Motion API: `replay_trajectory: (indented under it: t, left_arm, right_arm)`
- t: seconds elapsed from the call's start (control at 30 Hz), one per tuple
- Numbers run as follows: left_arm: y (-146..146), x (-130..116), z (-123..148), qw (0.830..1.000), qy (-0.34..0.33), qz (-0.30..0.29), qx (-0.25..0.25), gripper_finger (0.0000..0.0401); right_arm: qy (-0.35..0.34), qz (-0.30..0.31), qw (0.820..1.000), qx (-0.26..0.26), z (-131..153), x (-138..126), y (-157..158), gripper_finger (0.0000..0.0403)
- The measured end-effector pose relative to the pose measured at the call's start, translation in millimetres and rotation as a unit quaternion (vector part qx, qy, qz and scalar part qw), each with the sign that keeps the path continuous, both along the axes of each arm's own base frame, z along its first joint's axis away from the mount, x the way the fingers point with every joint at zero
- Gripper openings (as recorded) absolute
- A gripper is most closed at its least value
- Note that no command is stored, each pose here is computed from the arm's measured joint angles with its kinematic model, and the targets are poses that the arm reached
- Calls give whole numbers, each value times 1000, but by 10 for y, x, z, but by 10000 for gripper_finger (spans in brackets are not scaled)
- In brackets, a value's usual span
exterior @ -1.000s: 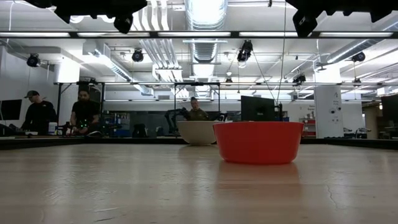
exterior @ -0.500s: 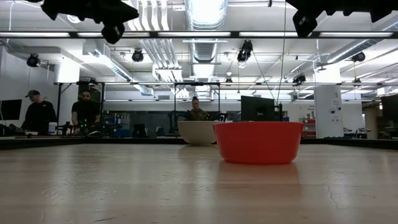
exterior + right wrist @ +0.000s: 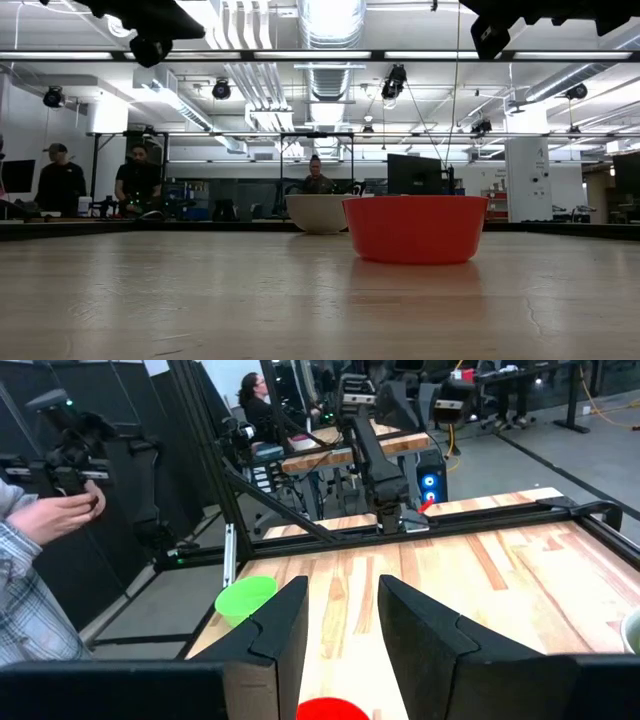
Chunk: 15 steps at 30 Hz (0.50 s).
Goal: Nest bowls inside each other
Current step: Stack the green bowl on top of the green bowl
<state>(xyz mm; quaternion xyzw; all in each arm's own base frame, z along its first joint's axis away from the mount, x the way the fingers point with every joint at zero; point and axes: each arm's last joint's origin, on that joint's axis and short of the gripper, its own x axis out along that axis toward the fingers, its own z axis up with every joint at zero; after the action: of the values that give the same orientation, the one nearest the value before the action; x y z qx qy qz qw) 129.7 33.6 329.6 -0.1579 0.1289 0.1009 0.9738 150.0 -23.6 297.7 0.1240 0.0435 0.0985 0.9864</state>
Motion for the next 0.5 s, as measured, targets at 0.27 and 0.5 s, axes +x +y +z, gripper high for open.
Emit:
replay_trajectory:
  t: [0.27,0.5]
  left_arm:
    - [-167,-105,141,996,85,5,-31,44]
    - [-246,-170,186,989,132,-8,-72,44]
  right_arm:
    - [0,0,1000,0,-1,1,0,121]
    - [0,0,1000,0,-1,1,0,121]
